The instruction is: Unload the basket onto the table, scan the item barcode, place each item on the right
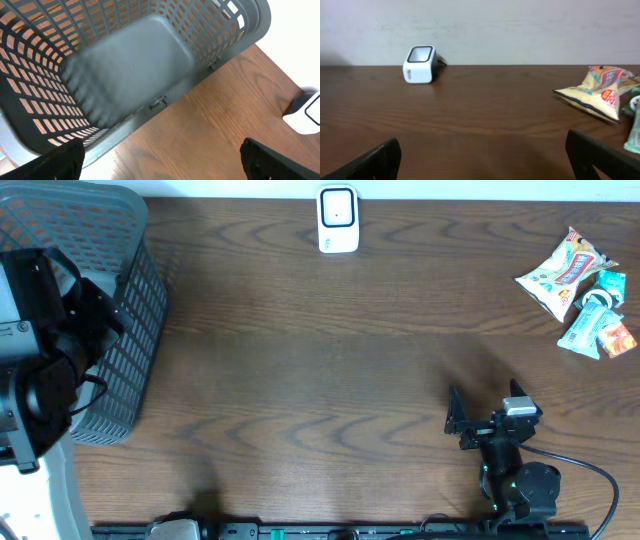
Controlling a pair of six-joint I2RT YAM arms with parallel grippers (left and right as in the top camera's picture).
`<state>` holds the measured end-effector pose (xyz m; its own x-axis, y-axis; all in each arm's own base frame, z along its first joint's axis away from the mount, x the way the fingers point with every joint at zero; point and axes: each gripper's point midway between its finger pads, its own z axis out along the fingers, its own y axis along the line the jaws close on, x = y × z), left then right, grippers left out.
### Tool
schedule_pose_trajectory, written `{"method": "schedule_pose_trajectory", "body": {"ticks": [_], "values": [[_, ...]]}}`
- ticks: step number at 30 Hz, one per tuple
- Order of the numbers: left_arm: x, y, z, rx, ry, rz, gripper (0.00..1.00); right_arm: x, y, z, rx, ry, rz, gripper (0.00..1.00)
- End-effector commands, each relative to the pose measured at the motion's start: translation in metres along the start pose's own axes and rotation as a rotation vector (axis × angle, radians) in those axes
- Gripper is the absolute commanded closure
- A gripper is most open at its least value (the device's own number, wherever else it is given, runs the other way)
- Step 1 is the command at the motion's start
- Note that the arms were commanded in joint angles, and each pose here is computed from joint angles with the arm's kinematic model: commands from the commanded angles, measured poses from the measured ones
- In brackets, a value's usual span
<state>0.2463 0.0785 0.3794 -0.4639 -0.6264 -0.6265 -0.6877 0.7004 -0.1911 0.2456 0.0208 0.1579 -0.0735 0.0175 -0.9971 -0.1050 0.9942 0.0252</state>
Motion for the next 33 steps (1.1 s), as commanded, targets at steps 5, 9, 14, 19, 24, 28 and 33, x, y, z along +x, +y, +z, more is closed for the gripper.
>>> {"method": "schedule_pose_trajectory", "body": {"ticks": [5, 9, 14, 19, 24, 28, 33], "values": [[-0.002, 0.001, -0.001, -0.003, -0.006, -0.014, 0.02, 0.002, -0.006, 0.0, 0.029, 0.007, -0.046, 0.01], [-0.002, 0.001, -0.001, -0.003, -0.005, -0.013, 0.02, 0.002, -0.007, 0.0, 0.034, 0.008, -0.046, 0.01], [-0.002, 0.001, -0.001, -0.003, -0.005, -0.013, 0.02, 0.002, -0.01, -0.001, 0.057, 0.008, -0.016, 0.01], [-0.002, 0.001, -0.001, -0.003, -0.005, -0.013, 0.02, 0.002, -0.013, -0.001, 0.072, 0.008, -0.013, 0.01], [-0.002, 0.001, -0.001, -0.003, -0.005, -0.013, 0.02, 0.003, -0.015, -0.001, 0.08, 0.009, -0.006, 0.01], [-0.002, 0.001, -0.001, -0.003, -0.005, -0.013, 0.02, 0.004, -0.016, -0.001, 0.084, 0.015, 0.031, 0.01], [-0.002, 0.001, -0.001, -0.003, -0.006, -0.014, 0.02, 0.005, -0.016, 0.0, 0.084, 0.016, 0.033, 0.01]]}}
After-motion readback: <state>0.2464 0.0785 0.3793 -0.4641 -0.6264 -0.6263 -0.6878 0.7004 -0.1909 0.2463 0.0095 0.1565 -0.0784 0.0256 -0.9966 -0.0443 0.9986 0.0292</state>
